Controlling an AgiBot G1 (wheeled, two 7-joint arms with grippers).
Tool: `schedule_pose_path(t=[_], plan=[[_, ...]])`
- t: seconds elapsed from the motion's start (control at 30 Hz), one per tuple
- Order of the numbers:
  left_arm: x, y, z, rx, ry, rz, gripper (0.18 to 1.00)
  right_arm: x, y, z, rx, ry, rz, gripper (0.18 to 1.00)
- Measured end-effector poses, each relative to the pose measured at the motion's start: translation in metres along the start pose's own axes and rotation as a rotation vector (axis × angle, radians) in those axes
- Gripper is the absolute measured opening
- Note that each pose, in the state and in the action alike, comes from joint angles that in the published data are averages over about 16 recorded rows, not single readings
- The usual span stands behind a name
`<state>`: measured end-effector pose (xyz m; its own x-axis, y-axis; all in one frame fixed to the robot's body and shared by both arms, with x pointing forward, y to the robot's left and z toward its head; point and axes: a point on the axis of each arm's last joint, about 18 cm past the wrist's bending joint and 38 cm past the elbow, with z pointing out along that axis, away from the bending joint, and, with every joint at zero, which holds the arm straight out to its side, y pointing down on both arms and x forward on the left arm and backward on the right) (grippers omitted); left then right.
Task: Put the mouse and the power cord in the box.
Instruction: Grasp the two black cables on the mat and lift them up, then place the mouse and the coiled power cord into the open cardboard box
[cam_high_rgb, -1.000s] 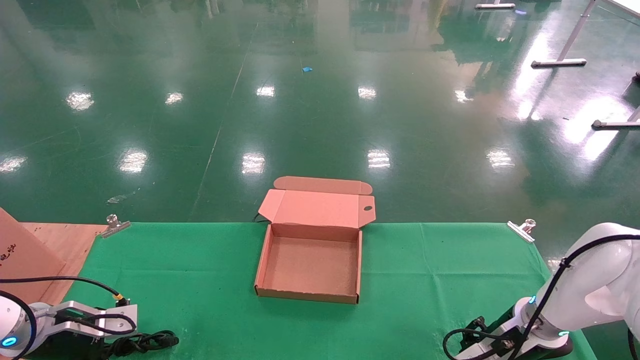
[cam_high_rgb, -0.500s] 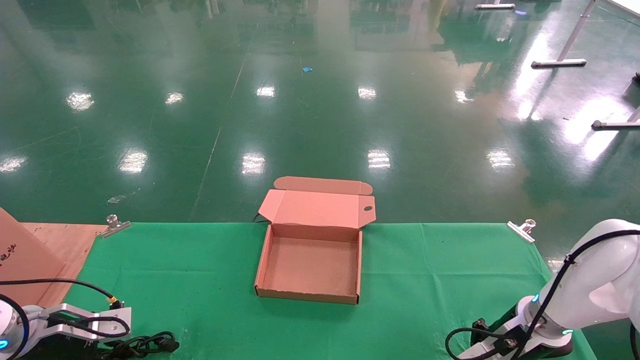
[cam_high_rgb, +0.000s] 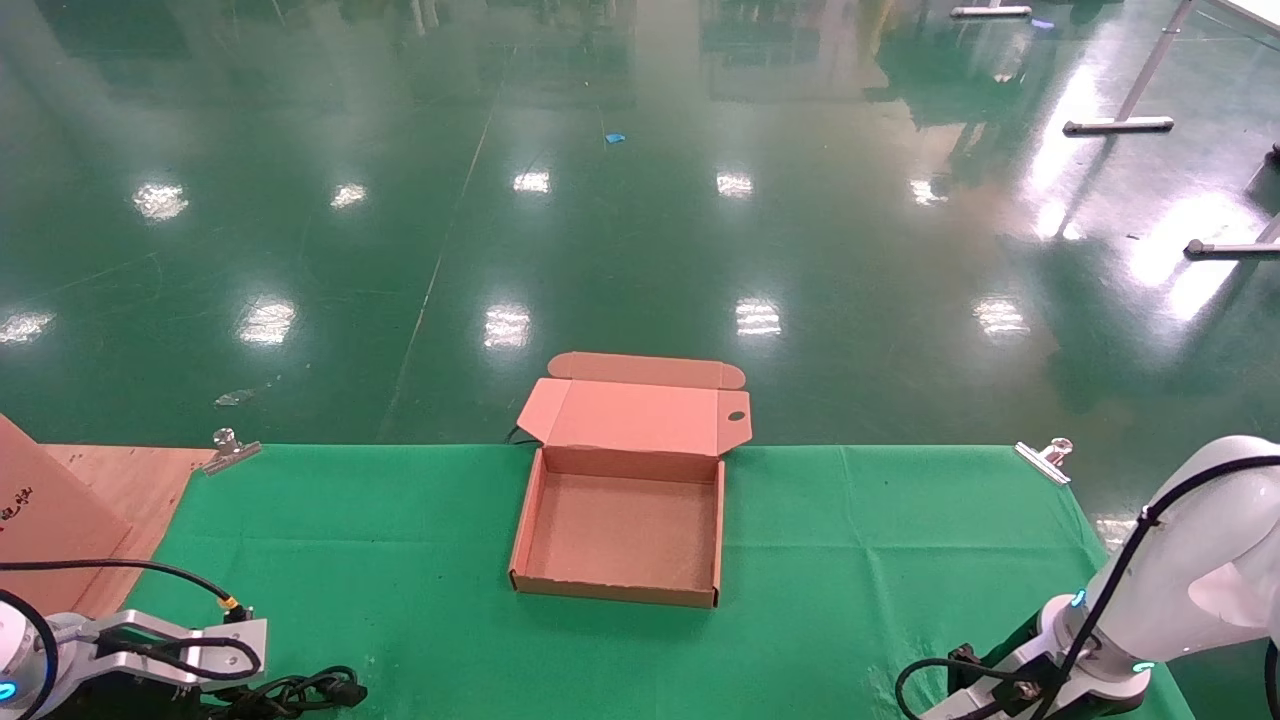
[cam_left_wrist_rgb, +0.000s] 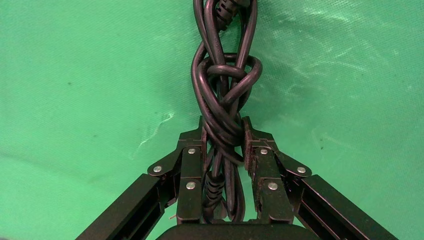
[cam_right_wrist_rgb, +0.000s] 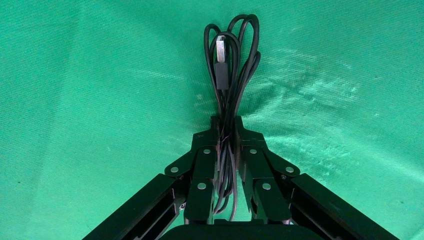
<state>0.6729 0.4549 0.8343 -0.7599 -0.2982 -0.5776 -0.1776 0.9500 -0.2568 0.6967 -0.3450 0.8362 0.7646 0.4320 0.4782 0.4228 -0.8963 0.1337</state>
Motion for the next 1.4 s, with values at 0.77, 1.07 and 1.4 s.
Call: schedule_pose_path(t=[0.77, 1.07, 1.4], plan=[[-0.059, -0.079, -0.086, 0.168, -0.063, 0.168, 0.312, 0.040, 0.002, -0.093, 0.112, 0.147, -0.011, 0.227], [-0.080, -0.155, -0.140, 0.311, -0.102, 0.298, 0.311, 0.078, -0.022, -0.158, 0.229, 0.280, -0.015, 0.226], [-0.092, -0.226, -0.180, 0.369, -0.172, 0.447, 0.311, 0.135, -0.071, -0.217, 0.304, 0.422, -0.040, 0.226]])
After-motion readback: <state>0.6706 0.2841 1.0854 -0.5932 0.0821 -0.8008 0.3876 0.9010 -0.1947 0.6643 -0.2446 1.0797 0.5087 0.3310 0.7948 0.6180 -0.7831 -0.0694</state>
